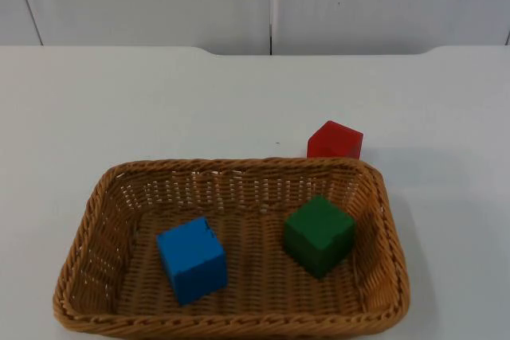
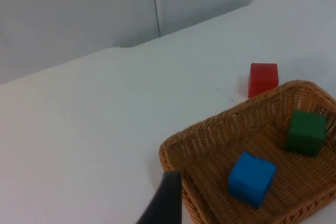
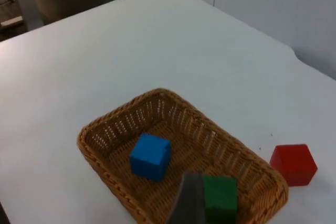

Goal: Pick up one cube with each hand and place exactly two cubes into the same basket, leaving the remaining cube outside.

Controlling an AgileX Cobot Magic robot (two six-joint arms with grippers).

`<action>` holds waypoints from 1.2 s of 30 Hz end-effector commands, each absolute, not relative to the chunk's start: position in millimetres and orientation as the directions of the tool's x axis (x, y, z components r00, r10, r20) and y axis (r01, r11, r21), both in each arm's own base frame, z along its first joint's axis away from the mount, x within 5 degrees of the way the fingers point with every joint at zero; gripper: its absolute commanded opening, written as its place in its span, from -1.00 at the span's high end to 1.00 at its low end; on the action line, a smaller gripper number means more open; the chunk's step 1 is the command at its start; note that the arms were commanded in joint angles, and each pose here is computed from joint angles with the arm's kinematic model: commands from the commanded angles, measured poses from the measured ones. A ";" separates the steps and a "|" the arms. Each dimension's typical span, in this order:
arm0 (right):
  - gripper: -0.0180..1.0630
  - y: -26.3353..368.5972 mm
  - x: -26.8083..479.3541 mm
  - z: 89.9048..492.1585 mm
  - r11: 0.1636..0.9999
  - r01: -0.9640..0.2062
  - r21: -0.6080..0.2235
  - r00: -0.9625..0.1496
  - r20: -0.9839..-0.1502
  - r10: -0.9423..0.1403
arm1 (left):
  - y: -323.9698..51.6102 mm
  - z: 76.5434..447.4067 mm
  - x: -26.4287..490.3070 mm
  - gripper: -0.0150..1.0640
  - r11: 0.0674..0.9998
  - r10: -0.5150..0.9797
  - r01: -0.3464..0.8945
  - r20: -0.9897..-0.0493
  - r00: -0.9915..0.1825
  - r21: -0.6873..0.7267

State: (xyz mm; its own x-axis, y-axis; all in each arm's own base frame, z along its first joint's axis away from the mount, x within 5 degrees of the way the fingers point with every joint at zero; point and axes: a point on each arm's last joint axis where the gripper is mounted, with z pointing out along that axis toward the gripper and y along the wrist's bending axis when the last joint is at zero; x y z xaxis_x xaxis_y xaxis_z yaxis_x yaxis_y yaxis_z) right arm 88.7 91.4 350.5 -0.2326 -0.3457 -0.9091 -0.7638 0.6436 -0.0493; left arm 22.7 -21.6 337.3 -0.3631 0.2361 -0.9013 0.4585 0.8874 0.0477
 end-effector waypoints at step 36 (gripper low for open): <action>-0.27 12.8 16.7 305.4 0.753 -0.656 -0.046 -0.291 -0.905 -0.309 | -5.9 283.4 -9.5 -0.60 0.926 0.180 0.378 -0.902 -0.393 0.020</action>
